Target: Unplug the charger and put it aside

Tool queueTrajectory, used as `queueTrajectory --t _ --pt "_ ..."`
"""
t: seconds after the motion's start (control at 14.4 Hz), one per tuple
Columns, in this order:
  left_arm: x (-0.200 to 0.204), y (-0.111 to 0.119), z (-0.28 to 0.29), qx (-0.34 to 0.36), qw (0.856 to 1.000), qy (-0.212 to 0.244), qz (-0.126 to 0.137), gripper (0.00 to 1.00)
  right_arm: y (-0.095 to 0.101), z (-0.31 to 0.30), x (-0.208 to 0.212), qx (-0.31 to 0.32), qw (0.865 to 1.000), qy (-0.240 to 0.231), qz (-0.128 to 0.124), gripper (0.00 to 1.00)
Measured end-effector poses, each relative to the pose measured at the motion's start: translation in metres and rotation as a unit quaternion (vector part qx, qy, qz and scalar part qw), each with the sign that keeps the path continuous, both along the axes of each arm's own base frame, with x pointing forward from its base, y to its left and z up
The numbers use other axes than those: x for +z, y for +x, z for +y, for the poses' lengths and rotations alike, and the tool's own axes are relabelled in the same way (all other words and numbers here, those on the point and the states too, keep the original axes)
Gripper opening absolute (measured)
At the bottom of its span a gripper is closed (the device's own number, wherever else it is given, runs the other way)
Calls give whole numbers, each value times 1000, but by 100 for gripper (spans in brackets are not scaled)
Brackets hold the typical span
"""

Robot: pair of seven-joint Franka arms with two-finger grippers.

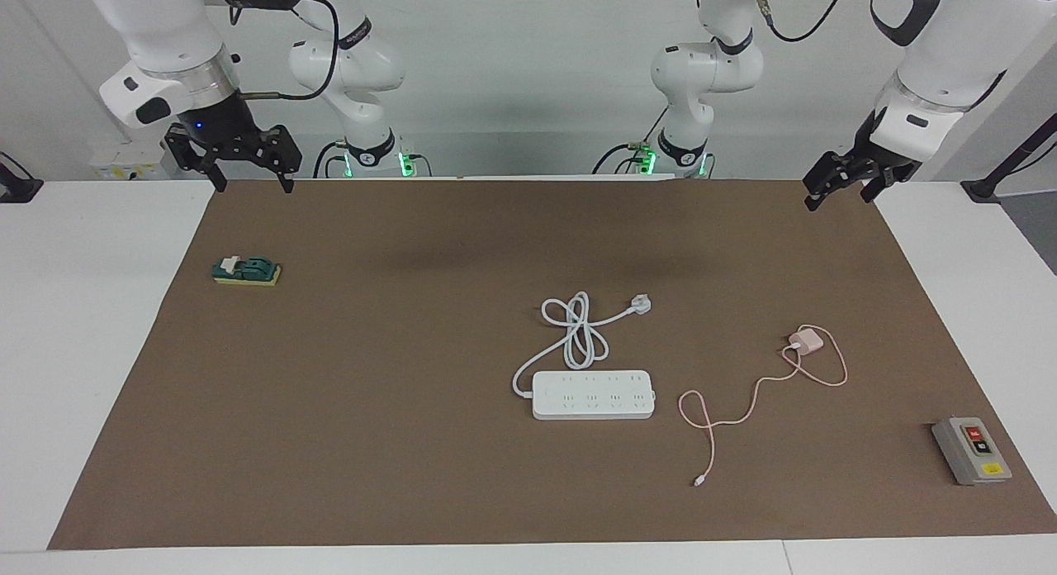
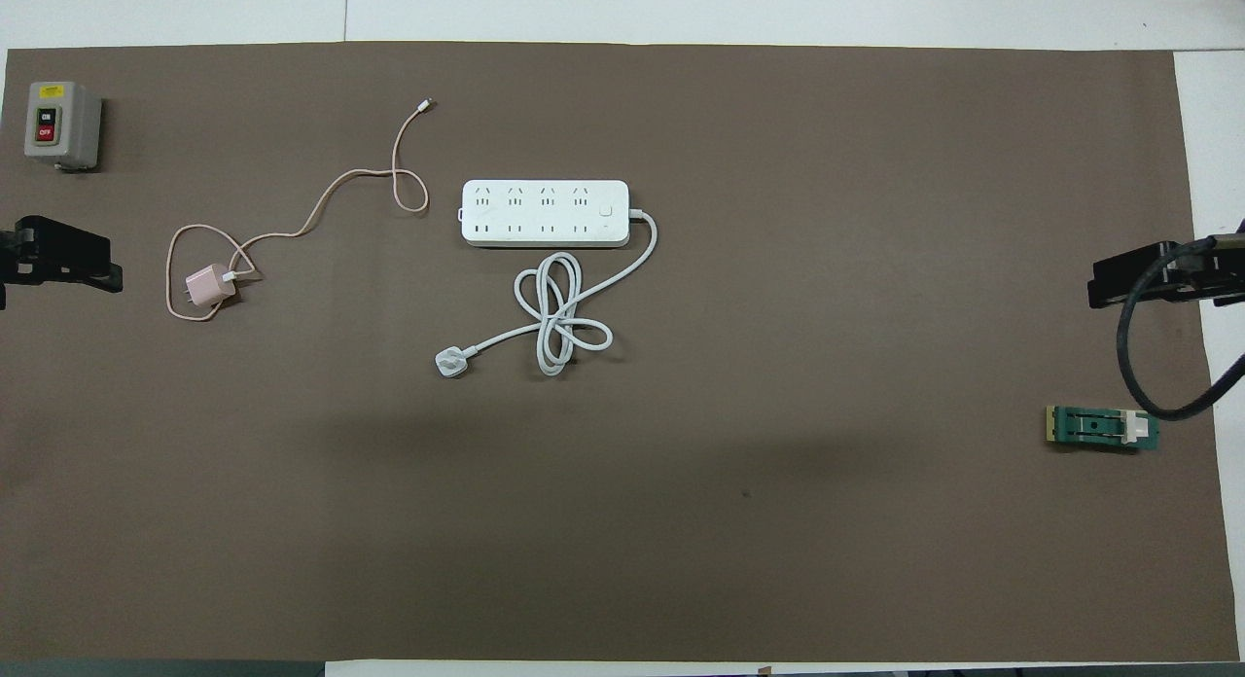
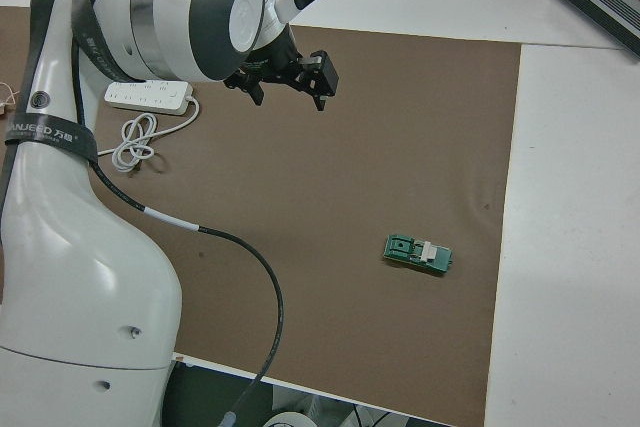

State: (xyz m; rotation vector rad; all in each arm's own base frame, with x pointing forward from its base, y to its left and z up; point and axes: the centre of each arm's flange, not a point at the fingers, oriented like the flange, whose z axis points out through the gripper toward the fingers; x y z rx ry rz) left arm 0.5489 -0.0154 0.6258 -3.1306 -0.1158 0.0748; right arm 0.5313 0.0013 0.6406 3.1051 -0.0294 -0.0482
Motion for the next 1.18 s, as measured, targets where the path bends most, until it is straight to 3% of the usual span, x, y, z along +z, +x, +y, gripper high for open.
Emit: queueTrajectory --t 0.28,1.18 --pt "3 4 1 1 1000 -1 -18 100 0 0 0 0 1000 0 0 100" --pt "-2 4 0 -3 1000 -1 -12 100 0 -3 0 -4 1000 0 0 100"
